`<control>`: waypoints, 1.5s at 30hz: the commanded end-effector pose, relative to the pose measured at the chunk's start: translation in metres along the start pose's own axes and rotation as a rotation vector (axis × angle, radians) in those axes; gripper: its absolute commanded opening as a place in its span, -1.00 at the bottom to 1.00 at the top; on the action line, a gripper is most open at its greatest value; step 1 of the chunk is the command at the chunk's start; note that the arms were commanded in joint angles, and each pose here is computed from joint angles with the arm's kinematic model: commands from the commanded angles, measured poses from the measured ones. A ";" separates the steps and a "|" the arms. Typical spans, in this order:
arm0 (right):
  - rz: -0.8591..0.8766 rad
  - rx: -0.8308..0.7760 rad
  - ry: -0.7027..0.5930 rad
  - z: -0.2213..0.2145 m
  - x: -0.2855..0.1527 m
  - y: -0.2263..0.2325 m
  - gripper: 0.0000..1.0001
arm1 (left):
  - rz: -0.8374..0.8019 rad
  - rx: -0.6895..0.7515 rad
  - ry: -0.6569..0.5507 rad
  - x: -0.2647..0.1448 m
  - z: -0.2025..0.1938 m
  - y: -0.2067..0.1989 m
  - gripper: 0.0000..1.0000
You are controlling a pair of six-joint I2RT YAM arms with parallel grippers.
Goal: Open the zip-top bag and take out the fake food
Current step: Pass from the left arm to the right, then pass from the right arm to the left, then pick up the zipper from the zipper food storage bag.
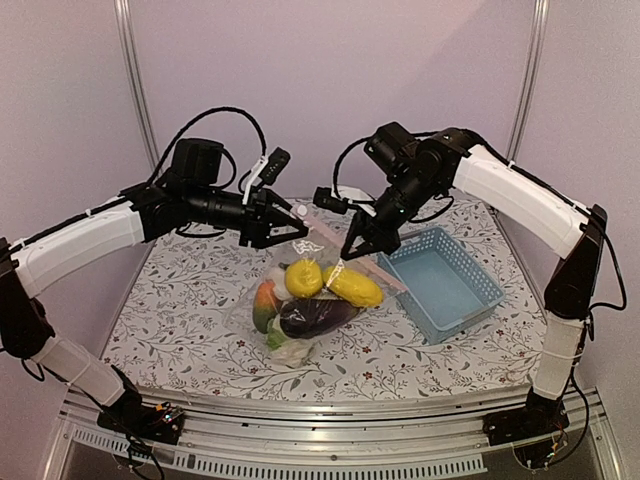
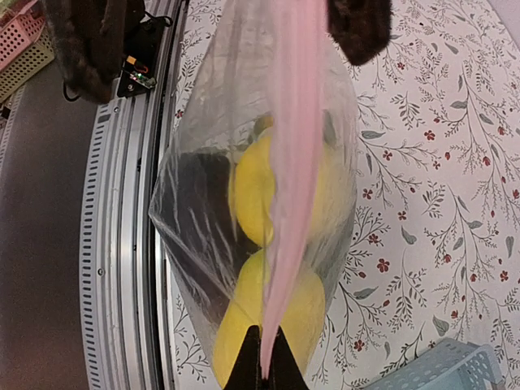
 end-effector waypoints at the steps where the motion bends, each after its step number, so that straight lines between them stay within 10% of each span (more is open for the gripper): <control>1: -0.006 -0.056 -0.053 0.013 -0.028 0.015 -1.00 | 0.105 0.078 0.027 -0.006 -0.014 0.008 0.23; 16: 0.002 -0.067 -0.065 0.014 -0.036 0.023 -1.00 | 0.000 0.010 -0.008 -0.002 -0.015 0.015 -0.84; 18: -0.001 -0.074 -0.063 0.013 -0.038 0.024 -1.00 | -0.013 0.001 -0.005 0.000 -0.017 0.015 -0.88; 22: 0.036 -0.092 -0.066 0.012 -0.040 0.032 -1.00 | -0.016 -0.011 -0.029 0.003 -0.016 0.016 -0.29; 30: 0.044 -0.099 -0.069 0.012 -0.041 0.034 -1.00 | -0.073 -0.014 -0.031 0.007 -0.016 0.009 -0.97; 37: -0.043 -0.078 -0.164 0.042 -0.051 0.018 -0.20 | -0.085 -0.019 -0.036 0.009 -0.015 0.005 -1.00; 45: -0.143 -0.023 -0.282 0.088 -0.056 -0.012 -0.11 | -0.083 -0.046 -0.037 0.010 -0.014 0.005 -1.00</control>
Point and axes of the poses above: each gripper's point midway between its finger pads, its own x axis out along the fingers, its own y axis along the line the jaws close on, z = x × y, the point moved 2 cm from there along -x, back along the fingers, and after that the axes turned 1 degree about x, right-handed, at the moved point
